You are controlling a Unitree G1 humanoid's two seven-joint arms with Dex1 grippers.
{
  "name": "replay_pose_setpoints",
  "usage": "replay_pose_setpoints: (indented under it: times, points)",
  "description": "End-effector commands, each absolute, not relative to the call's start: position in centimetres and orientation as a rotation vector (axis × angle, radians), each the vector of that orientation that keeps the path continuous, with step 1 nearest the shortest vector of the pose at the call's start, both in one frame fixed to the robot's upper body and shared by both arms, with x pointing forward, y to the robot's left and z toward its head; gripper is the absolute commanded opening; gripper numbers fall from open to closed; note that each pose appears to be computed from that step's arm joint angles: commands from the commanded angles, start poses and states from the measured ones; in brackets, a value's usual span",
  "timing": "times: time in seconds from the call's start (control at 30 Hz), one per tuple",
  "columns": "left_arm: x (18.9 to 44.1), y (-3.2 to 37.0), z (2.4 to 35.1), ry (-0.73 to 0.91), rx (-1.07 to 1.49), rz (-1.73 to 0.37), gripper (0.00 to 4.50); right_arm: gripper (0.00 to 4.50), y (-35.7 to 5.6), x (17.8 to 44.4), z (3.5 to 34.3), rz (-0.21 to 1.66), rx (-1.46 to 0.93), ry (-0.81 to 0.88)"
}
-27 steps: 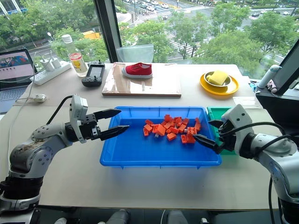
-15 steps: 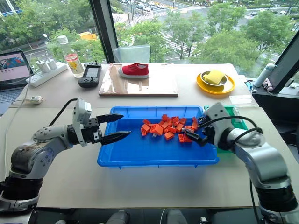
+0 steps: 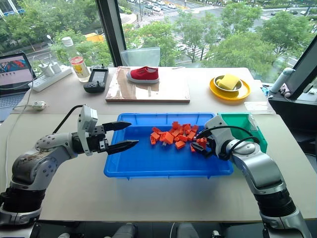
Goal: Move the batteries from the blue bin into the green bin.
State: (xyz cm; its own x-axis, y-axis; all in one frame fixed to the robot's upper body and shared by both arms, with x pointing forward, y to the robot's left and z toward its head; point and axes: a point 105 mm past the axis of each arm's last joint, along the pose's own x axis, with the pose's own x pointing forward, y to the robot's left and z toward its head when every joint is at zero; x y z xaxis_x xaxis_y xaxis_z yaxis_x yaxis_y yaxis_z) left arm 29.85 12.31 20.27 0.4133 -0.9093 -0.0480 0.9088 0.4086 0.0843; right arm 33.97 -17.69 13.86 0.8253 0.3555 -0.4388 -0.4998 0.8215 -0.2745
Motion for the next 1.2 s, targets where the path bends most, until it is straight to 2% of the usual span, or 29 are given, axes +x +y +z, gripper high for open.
replay_pose_setpoints:
  times: [0.03, 0.1, 0.27, 0.47, 0.6, 0.7, 0.77, 0.87, 1.07, 1.2]
  points:
    - [29.7, 12.3, 21.2, -0.046, 0.119, -1.148, 4.5, 4.23, -17.9, 34.1, 14.6, 0.442, -0.403, 0.36]
    - [29.8, 12.3, 21.2, -0.043, 0.121, -1.149, 4.5, 3.78, -17.7, 34.0, 14.7, 0.454, -0.41, 0.355]
    - [29.8, 12.2, 21.2, -0.042, 0.12, -1.152, 4.5, 2.1, -17.8, 33.8, 14.7, 0.455, -0.416, 0.361]
    - [29.7, 12.2, 20.9, -0.028, 0.121, -1.156, 4.5, 2.04, -17.7, 33.7, 15.9, 0.46, -0.427, 0.33]
    - [29.7, 12.1, 21.0, -0.033, 0.113, -1.16, 4.5, 2.04, -18.5, 33.2, 18.8, 0.449, -0.451, 0.287]
    - [29.7, 12.1, 20.9, -0.03, 0.115, -1.161, 4.5, 2.04, -18.5, 32.0, 21.0, 0.49, -0.454, 0.253]
    - [29.7, 12.1, 20.9, -0.028, 0.112, -1.163, 4.5, 2.04, -18.3, 30.3, 21.5, 0.565, -0.487, 0.275]
    - [29.7, 12.0, 20.8, -0.028, 0.108, -1.165, 4.5, 2.04, -18.3, 27.3, 20.0, 0.673, -0.564, 0.396]
    - [29.7, 12.0, 20.8, -0.026, 0.109, -1.166, 4.5, 2.04, -18.0, 26.5, 18.0, 0.691, -0.56, 0.462]
    - [29.9, 12.0, 21.1, -0.035, 0.107, -1.163, 4.5, 2.04, -18.1, 27.0, 17.3, 0.665, -0.558, 0.461]
